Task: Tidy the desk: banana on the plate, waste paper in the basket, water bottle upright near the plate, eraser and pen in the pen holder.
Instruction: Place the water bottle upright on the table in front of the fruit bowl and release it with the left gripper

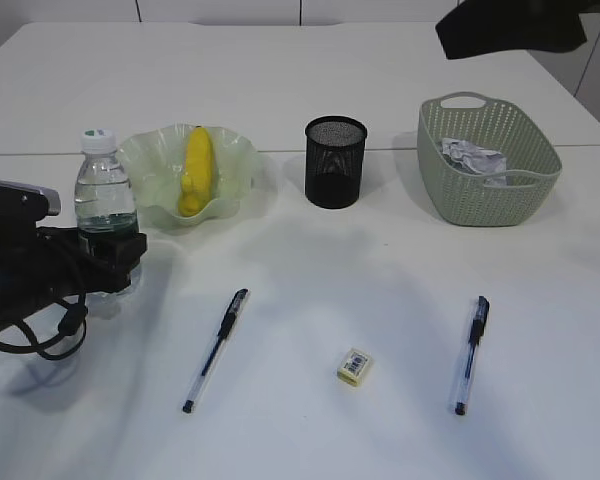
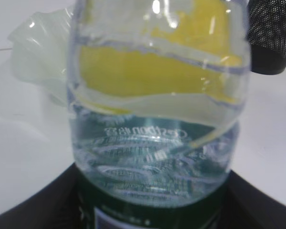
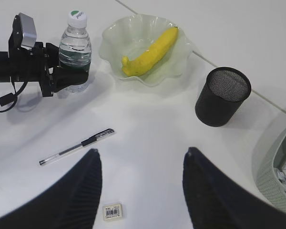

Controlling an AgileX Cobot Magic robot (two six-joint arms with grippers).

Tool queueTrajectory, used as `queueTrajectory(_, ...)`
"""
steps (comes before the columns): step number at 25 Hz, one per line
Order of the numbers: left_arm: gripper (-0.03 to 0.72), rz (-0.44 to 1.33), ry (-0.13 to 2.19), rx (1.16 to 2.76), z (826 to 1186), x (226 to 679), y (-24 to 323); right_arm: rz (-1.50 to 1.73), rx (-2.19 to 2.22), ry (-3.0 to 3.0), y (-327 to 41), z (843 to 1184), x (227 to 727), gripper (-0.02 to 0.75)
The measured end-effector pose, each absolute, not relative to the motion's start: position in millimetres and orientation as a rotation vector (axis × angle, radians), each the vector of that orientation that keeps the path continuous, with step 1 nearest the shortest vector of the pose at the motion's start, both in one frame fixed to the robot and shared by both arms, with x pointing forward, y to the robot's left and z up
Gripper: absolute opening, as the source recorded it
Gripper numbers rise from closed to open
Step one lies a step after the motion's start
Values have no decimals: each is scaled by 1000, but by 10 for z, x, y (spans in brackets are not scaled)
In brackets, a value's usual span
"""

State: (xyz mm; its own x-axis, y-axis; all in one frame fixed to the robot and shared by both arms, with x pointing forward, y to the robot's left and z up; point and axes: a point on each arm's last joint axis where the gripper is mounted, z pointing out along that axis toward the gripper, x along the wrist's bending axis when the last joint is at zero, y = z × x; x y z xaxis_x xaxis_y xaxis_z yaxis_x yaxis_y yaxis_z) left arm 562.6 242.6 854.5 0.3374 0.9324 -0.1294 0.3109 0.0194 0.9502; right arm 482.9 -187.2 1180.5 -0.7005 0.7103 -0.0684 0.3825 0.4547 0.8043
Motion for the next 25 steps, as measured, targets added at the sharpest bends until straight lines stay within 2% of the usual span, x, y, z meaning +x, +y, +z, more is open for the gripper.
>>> queueTrajectory(25, 567, 706, 1179, 1515, 8497, 5554, 2426, 1129, 922, 2317, -1874, 11807, 4818, 408)
